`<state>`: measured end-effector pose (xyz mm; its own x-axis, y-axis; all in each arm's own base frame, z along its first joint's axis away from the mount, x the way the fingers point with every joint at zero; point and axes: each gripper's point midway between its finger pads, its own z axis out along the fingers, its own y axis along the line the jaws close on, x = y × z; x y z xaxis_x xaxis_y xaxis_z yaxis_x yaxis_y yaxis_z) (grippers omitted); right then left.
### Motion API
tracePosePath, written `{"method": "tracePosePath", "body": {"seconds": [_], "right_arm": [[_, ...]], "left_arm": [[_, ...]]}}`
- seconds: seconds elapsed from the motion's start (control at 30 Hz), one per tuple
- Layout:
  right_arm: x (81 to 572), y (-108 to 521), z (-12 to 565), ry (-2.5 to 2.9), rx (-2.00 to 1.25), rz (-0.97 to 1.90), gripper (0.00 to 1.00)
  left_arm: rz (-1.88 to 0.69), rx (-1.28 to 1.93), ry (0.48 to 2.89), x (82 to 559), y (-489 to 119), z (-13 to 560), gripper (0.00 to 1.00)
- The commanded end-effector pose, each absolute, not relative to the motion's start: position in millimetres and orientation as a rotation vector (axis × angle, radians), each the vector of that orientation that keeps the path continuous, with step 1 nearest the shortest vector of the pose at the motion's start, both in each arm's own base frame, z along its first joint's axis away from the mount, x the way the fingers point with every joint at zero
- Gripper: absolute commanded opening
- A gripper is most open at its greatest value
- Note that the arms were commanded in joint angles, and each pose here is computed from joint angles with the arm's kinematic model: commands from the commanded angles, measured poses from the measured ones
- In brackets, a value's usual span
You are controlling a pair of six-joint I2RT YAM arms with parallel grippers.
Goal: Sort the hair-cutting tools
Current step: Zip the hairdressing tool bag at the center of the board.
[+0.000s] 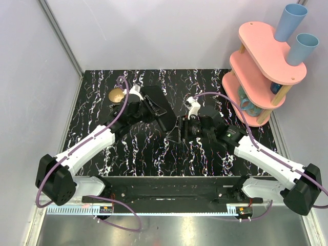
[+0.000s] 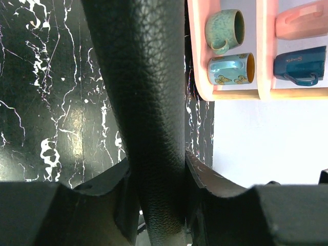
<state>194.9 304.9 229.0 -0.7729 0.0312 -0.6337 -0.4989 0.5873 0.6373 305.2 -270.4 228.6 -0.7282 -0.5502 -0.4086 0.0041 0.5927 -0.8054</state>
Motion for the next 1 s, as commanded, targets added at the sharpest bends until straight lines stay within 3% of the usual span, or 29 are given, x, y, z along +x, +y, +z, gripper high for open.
{"method": "tracePosePath", "body": {"seconds": [0.0,0.53,0.8,0.97], "right_arm": [[202.9,322.1,259.6,2.106,-0.374,1.216,0.66],[212.5,337.1,265.6,2.063,-0.254,1.314,0.49],[219.8,334.9,254.5,2.098,-0.173,1.281,0.29],[225.1,329.8,253.1,2.100,-0.091,1.264,0.11]], "left_arm": [[-1.214,-0.415,1.967,317.6,-281.2,289.1,0.37],[-1.224,-0.343,1.954,309.3,-290.3,296.2,0.37],[-1.243,-0.324,1.957,304.5,-295.6,294.7,0.37],[-1.232,-0.332,1.949,303.5,-293.3,294.5,0.37]]}}
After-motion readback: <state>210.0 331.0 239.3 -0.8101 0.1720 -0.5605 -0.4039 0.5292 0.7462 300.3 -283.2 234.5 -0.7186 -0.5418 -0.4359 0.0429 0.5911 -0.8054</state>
